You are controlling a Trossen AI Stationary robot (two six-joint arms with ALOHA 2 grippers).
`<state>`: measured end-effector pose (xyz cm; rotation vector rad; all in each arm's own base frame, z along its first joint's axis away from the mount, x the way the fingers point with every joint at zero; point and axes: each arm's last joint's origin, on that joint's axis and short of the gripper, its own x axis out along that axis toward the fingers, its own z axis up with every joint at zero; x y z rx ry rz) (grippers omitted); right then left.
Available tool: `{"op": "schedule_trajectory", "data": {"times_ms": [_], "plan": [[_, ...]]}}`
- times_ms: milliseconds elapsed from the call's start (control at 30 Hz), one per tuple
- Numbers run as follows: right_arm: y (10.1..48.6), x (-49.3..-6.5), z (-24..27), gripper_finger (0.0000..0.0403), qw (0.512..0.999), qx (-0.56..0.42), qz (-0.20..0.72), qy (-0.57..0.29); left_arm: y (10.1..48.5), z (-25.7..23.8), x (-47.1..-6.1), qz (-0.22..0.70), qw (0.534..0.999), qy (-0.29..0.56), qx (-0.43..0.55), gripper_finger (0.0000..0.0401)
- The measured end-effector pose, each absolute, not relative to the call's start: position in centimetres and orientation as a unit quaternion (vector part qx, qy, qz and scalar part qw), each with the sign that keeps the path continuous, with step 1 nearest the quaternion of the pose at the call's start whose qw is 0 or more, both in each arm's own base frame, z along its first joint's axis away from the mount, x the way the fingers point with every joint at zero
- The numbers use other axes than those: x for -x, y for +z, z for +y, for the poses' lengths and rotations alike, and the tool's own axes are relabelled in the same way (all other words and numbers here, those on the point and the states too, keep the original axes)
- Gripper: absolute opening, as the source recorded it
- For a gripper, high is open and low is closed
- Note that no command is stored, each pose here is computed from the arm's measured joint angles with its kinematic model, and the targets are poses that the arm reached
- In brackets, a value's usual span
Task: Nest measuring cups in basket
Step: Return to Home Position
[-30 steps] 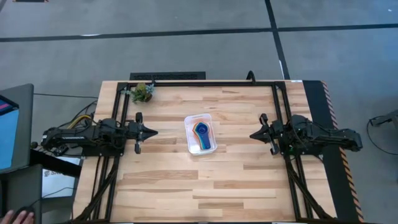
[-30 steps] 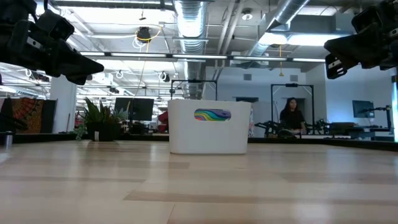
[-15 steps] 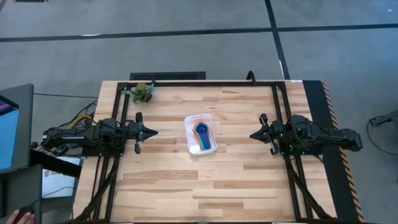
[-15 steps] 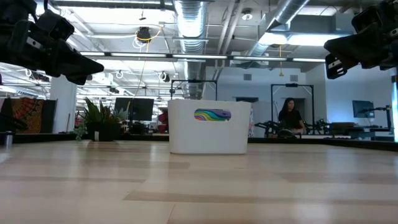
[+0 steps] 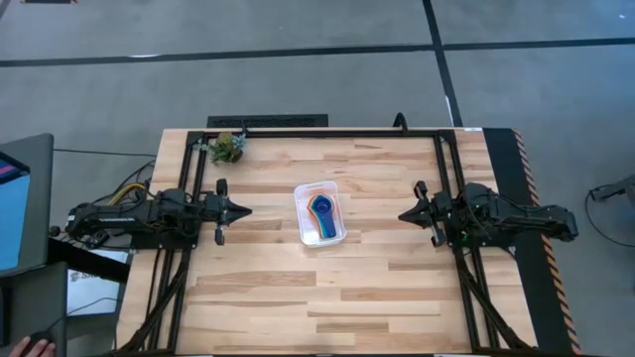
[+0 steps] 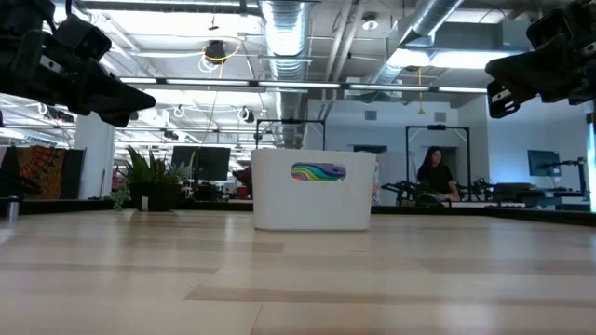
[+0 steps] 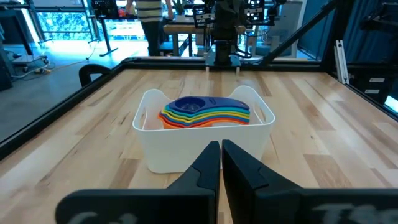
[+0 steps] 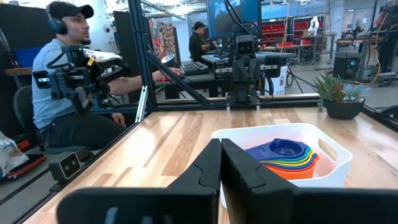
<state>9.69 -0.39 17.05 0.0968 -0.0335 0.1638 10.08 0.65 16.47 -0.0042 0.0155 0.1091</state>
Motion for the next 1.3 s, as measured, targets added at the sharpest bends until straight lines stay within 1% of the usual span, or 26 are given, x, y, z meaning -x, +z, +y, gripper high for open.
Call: {"op": "schedule_trajectory", "data": {"times_ms": [333, 967, 1300], "plan": [[17.05, -9.69, -0.39, 0.0041, 0.995, -0.048, -0.017, 0.082, 16.46, 0.64, -10.08, 0.008, 0.998, 0.054, 0.002, 0.0006], [17.05, -9.69, -0.39, 0.0027, 0.995, -0.048, -0.017, 0.082, 16.45, 0.64, -10.08, 0.008, 0.998, 0.054, 0.002, 0.0006], [17.05, -9.69, -0.39, 0.0039, 0.995, -0.048, -0.017, 0.082, 16.47, 0.64, -10.08, 0.008, 0.998, 0.054, 0.002, 0.0006]]}}
